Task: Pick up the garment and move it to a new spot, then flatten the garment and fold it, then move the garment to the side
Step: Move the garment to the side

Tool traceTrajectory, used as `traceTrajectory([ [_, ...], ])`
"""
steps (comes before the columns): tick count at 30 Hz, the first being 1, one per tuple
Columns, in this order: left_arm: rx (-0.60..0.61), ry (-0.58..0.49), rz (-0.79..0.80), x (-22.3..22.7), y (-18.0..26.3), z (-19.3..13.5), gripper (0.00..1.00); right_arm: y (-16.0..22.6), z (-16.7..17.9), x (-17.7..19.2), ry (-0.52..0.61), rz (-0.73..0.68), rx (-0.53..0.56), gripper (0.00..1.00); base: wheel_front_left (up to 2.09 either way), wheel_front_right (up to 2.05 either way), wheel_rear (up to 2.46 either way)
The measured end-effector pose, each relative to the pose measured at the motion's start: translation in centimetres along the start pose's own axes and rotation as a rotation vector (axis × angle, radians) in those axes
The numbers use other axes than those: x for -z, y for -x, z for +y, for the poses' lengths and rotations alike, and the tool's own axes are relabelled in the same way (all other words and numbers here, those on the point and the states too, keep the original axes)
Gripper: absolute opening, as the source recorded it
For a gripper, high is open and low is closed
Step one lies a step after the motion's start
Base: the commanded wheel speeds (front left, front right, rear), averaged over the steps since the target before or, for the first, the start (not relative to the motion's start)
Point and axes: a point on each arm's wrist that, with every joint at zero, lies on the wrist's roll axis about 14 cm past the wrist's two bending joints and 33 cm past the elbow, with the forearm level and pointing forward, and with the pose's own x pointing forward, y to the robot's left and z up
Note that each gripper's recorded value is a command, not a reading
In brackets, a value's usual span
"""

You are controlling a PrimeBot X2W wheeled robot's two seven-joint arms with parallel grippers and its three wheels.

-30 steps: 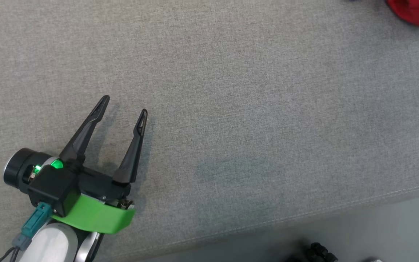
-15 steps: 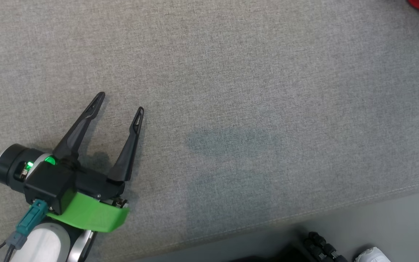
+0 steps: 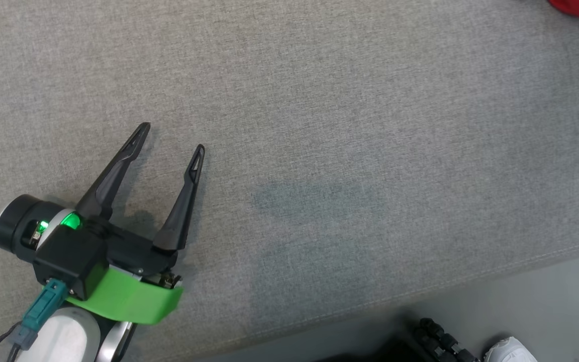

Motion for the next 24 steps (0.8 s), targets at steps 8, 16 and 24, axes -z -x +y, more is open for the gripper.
traceTrajectory([
  [8, 0.031, 0.022, -0.05, -1.5, -0.7, -1.4, 1.0, 2.2, -3.0, -0.3, 0.082, -0.007, 0.056, 1.0, 0.0, 0.0, 0.0],
  [16, 0.043, 0.052, -0.112, -3.3, -1.0, -2.8, 1.0, 4.5, -3.0, -2.6, 0.123, -0.088, 0.017, 1.0, 0.0, 0.0, 0.0],
  [24, -0.024, 0.062, -0.176, -5.3, -0.9, -2.8, 1.0, 7.3, -0.5, -6.8, 0.168, -0.243, -0.082, 1.0, 0.0, 0.0, 0.0],
])
